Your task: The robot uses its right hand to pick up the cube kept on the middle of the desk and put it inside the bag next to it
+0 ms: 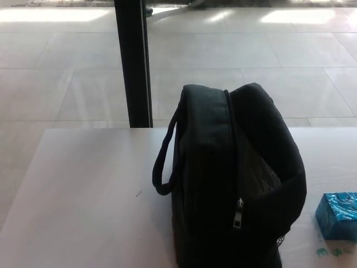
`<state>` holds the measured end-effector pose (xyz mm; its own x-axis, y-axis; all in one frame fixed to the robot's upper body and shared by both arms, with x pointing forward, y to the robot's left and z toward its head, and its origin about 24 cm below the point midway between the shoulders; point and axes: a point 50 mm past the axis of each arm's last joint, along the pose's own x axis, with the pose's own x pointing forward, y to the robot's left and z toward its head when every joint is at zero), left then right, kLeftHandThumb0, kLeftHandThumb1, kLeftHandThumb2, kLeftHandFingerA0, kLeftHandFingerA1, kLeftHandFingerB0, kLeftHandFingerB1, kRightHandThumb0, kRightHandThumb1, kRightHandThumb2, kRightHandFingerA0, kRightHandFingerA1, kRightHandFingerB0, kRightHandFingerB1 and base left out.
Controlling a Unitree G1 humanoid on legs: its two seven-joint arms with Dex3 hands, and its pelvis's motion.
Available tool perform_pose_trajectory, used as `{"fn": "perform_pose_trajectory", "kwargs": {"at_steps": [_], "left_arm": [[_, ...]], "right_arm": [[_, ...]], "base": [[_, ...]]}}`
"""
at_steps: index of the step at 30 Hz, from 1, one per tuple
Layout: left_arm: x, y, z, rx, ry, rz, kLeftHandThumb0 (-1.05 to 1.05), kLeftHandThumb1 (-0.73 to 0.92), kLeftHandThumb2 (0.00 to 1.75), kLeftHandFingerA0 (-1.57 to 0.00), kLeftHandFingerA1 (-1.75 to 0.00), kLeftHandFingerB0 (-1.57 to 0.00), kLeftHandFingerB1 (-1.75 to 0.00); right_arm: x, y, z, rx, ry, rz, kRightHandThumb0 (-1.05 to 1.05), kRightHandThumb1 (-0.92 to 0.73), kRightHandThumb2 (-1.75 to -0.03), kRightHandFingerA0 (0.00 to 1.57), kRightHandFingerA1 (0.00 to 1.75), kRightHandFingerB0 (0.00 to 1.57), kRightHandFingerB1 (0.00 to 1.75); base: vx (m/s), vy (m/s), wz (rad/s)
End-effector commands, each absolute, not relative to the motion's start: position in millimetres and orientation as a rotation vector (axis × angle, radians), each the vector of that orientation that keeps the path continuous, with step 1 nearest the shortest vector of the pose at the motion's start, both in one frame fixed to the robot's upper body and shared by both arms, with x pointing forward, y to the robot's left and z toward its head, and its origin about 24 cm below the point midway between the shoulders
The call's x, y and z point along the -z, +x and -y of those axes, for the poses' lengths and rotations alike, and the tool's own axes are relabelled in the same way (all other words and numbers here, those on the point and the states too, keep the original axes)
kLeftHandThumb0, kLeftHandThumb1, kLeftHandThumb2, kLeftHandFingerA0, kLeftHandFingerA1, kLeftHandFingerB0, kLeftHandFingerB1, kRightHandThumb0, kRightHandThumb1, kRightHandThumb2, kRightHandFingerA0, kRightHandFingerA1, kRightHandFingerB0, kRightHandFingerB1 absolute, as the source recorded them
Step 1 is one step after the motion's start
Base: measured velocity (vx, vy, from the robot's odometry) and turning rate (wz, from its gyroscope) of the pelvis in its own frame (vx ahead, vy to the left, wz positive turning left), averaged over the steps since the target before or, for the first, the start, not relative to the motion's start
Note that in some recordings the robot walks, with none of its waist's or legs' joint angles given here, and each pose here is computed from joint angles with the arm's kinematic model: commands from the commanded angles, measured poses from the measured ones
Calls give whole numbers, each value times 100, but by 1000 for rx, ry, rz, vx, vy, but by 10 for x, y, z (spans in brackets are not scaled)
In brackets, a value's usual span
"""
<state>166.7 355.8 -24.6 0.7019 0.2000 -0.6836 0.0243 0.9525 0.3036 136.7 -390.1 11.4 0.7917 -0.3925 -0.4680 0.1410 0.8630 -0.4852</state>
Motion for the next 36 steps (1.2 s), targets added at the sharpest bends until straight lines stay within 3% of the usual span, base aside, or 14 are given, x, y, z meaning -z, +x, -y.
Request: {"fn": "perform_pose_trajectory", "kwargs": {"at_steps": [1, 7, 8, 9, 10, 11, 12, 14, 15, 24, 26, 27, 33, 36], "left_arm": [[116, 1661, -3601, -17, 161, -850, -60, 55, 90, -35, -60, -35, -56], [111, 1700, -3576, -26, 139, -854, -57, 54, 90, -34, -60, -33, -56], [110, 1700, -3585, -26, 136, -856, -57, 55, 90, -35, -61, -34, -57], [109, 1699, -3590, -34, 126, -854, -57, 54, 90, -35, -62, -38, -59], [112, 1695, -3600, -38, 110, -853, -58, 53, 90, -35, -62, -38, -58], [110, 1702, -3602, -39, 109, -853, -58, 53, 90, -35, -62, -38, -58], [108, 1702, -3602, -37, 112, -855, -59, 52, 89, -34, -61, -32, -56], [111, 1691, -3594, -31, 116, -862, -59, 52, 89, -33, -61, -31, -55], [119, 1675, -3596, -33, 114, -867, -59, 52, 89, -34, -61, -31, -55], [161, 1617, -3605, -44, 95, -895, -56, 51, 88, -31, -60, -30, -54], [165, 1604, -3606, -49, 92, -903, -56, 51, 88, -31, -60, -32, -55], [165, 1598, -3604, -53, 89, -901, -58, 50, 88, -34, -62, -33, -56], [186, 1570, -3617, -51, 93, -907, -59, 51, 88, -35, -62, -33, -56], [178, 1568, -3611, -47, 94, -908, -57, 51, 88, -34, -62, -31, -55]], "right_arm": [[-334, 1364, 3988, 277, -317, -563, -59, -67, -61, 40, 52, 32, 35], [-551, 1337, 4222, 561, -74, -511, -54, -71, -61, 26, 59, 27, 36], [-617, 1353, 4268, 599, -88, -516, -59, -58, -88, 22, 59, 18, 46], [-680, 1369, 4322, 637, -71, -494, -56, -74, -63, 20, 60, 23, 34], [-799, 1402, 4404, 650, -20, -426, -35, -56, -108, 3, 54, 0, 50], [-810, 1408, 4413, 653, -12, -419, -35, -56, -108, 3, 54, 0, 50], [-870, 1440, 4433, 668, -16, -402, -62, -72, -62, 8, 49, 14, 37], [-1041, 1524, 4470, 681, -12, -336, -36, -51, -105, 4, 55, 0, 51], [-1090, 1555, 4466, 685, -4, -316, -61, -70, -62, 7, 51, 15, 40], [-1666, 2111, 4231, 545, -95, -141, -59, -70, -62, 21, 46, 24, 29], [-1715, 2221, 4087, 451, -99, -121, -33, -51, -103, 3, 52, 0, 48], [-1747, 2284, 3976, 387, -134, -127, -61, -71, -61, 5, 32, 9, 26], [-1740, 2557, 3550, 153, -266, -162, -90, -61, -90, 0, 1, 8, 10], [-1738, 2612, 3463, 122, -312, -171, -74, -72, -62, 0, 10, 2, 25]], "base": [[0, 0, 0], [0, 0, 0], [0, 0, 0], [0, 0, 0], [0, 0, 0], [0, 0, 0], [0, 0, 0], [0, 0, 0], [0, 0, 0], [0, 0, 0], [0, 0, 0], [0, 0, 0], [0, 0, 0], [0, 0, 0]]}}
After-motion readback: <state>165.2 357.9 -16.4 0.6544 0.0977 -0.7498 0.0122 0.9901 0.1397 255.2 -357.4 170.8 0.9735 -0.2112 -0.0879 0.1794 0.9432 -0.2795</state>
